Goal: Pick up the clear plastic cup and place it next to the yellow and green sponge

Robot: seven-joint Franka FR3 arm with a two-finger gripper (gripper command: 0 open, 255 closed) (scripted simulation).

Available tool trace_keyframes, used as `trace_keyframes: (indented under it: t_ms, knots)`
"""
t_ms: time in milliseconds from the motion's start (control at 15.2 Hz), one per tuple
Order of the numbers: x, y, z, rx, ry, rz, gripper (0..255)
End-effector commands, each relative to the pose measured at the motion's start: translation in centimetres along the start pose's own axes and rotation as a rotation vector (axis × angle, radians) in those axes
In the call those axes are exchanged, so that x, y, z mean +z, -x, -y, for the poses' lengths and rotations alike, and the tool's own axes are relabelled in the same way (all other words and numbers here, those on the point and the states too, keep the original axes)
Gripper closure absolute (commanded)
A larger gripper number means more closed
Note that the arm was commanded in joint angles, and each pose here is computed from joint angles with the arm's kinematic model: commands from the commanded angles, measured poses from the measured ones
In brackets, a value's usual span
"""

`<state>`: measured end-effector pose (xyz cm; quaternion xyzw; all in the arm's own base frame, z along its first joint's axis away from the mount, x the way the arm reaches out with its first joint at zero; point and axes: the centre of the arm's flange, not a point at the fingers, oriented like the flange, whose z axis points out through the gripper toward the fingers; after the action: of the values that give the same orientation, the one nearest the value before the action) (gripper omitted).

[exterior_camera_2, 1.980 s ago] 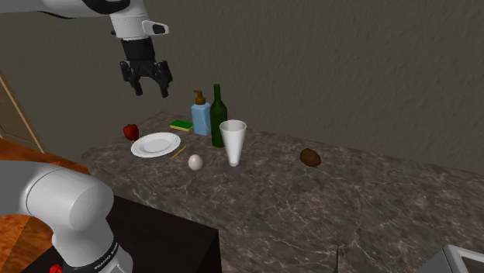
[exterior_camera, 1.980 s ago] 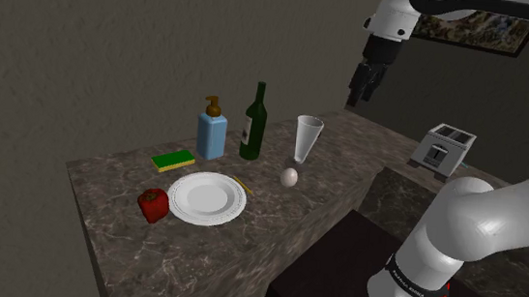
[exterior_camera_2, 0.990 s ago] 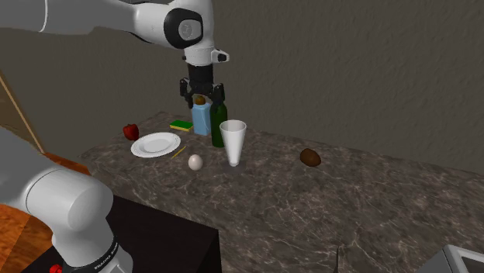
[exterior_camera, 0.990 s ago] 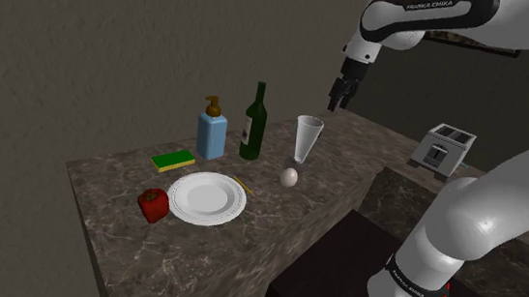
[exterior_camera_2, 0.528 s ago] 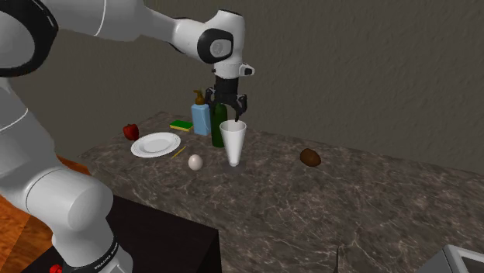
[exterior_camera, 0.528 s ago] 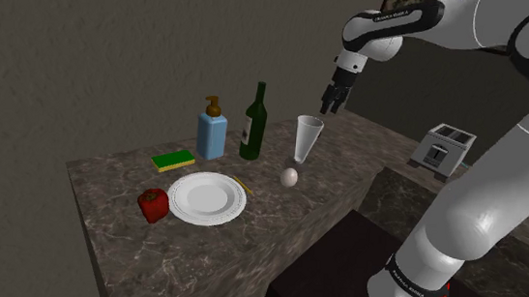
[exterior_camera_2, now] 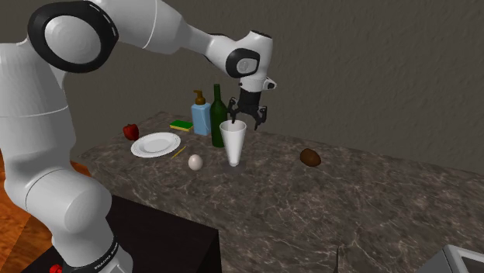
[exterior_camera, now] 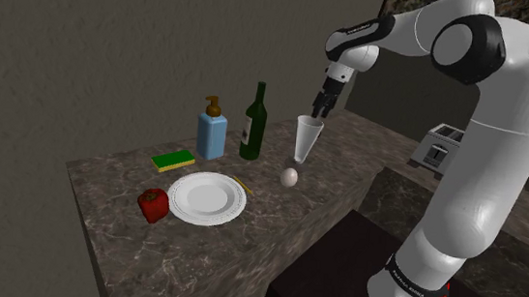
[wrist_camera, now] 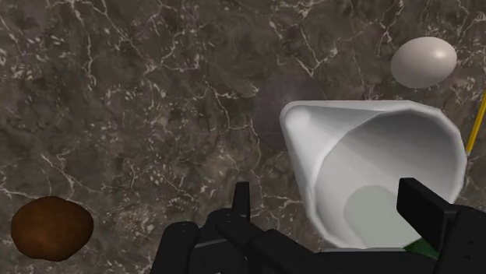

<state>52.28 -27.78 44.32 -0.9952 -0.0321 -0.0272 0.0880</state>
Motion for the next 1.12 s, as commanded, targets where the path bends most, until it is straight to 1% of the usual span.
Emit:
trace_keyframes:
  t_ms: [0, 330, 858, 924, 1056]
  knots:
    - [1.0, -0.4, -0.4, -0.001, -0.003, -0.001, 0]
    - [3.9, -0.4, -0.4, -0.001, -0.003, -0.001, 0]
    - [3.9, -0.4, -0.4, -0.001, -0.003, -0.001, 0]
    - [3.9, -0.4, -0.4, -0.001, -0.003, -0.001, 255]
    - [3.9, -0.4, -0.4, -0.001, -0.003, -0.001, 255]
